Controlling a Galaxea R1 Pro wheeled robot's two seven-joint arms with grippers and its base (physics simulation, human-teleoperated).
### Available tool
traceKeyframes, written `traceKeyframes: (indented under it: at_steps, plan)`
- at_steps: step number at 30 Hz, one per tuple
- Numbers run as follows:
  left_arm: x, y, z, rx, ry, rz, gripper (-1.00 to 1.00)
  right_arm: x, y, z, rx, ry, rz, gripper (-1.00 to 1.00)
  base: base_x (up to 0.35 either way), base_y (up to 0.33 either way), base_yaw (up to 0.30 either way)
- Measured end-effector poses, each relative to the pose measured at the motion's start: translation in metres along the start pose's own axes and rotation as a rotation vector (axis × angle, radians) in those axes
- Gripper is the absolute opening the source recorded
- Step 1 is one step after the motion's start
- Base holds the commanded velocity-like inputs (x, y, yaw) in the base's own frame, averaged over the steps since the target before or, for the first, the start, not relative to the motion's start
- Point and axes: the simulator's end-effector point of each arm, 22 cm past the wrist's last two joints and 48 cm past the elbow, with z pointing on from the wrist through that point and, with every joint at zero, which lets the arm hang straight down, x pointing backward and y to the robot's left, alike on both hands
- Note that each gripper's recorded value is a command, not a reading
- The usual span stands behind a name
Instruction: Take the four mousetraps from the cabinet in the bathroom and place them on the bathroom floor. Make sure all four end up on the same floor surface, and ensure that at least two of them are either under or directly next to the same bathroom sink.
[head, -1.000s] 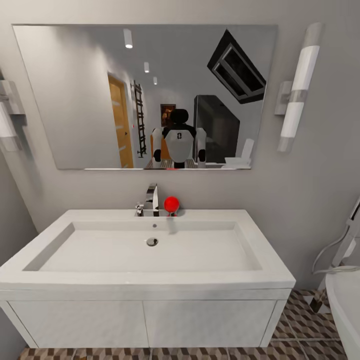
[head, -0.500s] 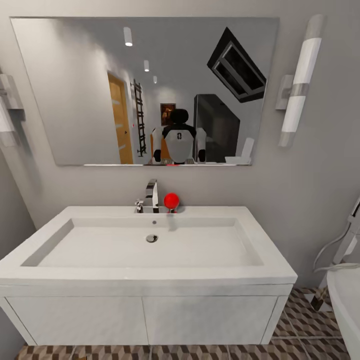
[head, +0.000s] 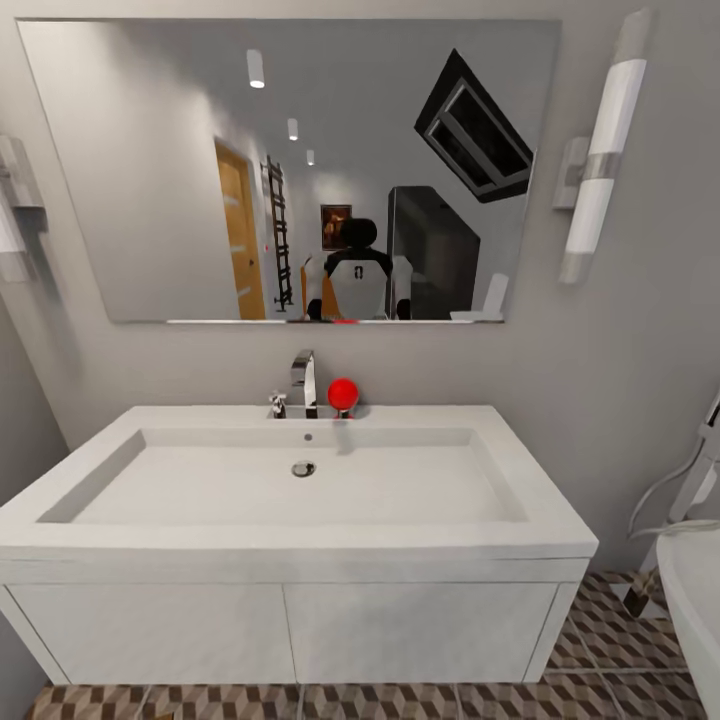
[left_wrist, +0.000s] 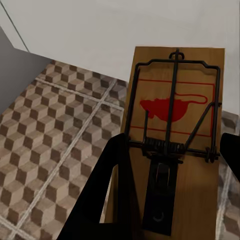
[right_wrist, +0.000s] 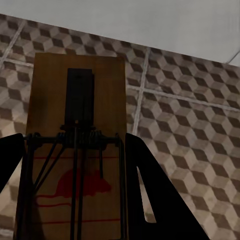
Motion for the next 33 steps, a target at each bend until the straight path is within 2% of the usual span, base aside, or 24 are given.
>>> traceKeyframes:
  at_steps: [25,31,33]
  plan:
    - [0.041,-0.001,0.022,-0.002,0.002,0.001,-1.0,0.032,0.0,0.029,0.013,-0.015,-0.004,-1.0,0.0,0.0,0.0]
    - [0.047,-0.002,0.024,0.001,0.001,0.001,-1.0,0.039,-0.017,0.031,0.041,-0.011,-0.004,-1.0,0.0,0.0,0.0]
    - [0.047,-0.002,0.024,0.001,0.002,0.001,-1.0,0.041,-0.026,0.03,0.071,-0.005,0.021,-1.0,0.0,0.0,0.0]
